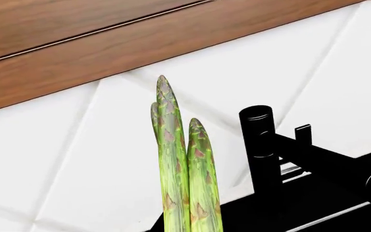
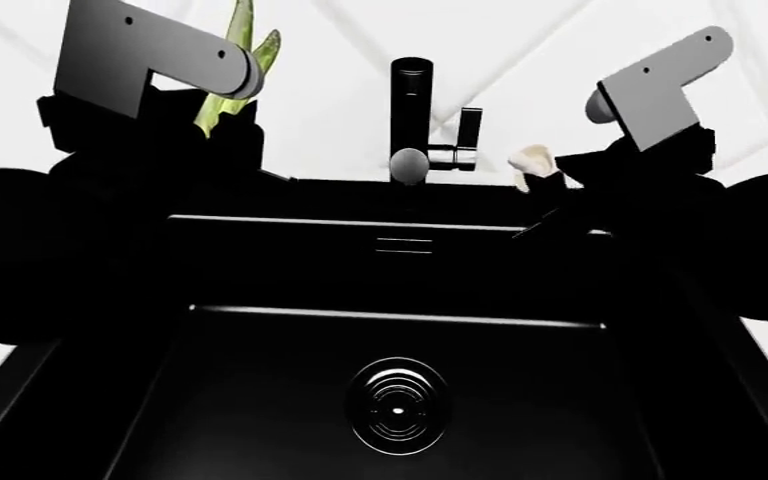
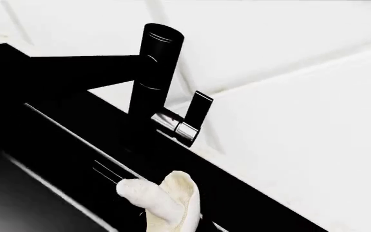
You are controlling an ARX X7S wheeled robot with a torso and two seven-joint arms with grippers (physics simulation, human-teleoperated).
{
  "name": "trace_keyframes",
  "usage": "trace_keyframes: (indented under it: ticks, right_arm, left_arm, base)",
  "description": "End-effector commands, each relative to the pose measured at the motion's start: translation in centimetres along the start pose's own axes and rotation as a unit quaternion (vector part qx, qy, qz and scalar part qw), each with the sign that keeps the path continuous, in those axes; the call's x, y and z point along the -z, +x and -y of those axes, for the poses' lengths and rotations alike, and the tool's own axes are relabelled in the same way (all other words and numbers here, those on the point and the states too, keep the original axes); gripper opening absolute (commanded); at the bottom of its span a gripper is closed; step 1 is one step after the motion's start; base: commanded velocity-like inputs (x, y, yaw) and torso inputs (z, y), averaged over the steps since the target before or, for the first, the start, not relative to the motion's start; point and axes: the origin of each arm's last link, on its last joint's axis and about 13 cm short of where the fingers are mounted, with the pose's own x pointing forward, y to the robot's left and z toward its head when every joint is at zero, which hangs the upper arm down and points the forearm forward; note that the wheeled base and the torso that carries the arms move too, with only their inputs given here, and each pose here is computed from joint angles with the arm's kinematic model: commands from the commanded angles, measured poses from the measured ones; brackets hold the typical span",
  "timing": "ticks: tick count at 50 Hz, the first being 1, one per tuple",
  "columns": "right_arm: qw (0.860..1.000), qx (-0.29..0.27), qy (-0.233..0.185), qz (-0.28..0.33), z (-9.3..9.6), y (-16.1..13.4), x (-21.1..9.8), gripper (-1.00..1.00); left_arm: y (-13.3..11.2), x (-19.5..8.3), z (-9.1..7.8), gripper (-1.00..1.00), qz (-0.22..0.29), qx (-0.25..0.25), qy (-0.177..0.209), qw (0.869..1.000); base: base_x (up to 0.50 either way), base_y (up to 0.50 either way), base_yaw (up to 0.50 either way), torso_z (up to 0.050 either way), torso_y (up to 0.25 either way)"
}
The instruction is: Pick up the fruits and vegetables and place them in the sink. Turn on the sink faucet to wash them. Then turn the sink off and put them in the tray.
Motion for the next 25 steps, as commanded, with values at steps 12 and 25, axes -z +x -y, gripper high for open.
trace_keyframes:
  ticks: [12,25]
  right_arm:
    - [0.977,-0.169,-0.063,-0.112,-0.1,-0.9,-0.8,-1.00]
    - [0.958,-0.241,-0.069,-0.142,-1.3,1.2,0.2,-1.00]
  left_arm:
    - [-0.1,0.0,0.1,-1.00,0.002,0.000,0.003,1.000]
    - [0.0,0.1,0.4,-1.00,0.001,0.003,0.006,1.000]
  base:
    - [0.00,0.00,0.00,0.000,0.000]
    - [0.00,0.00,0.00,0.000,0.001]
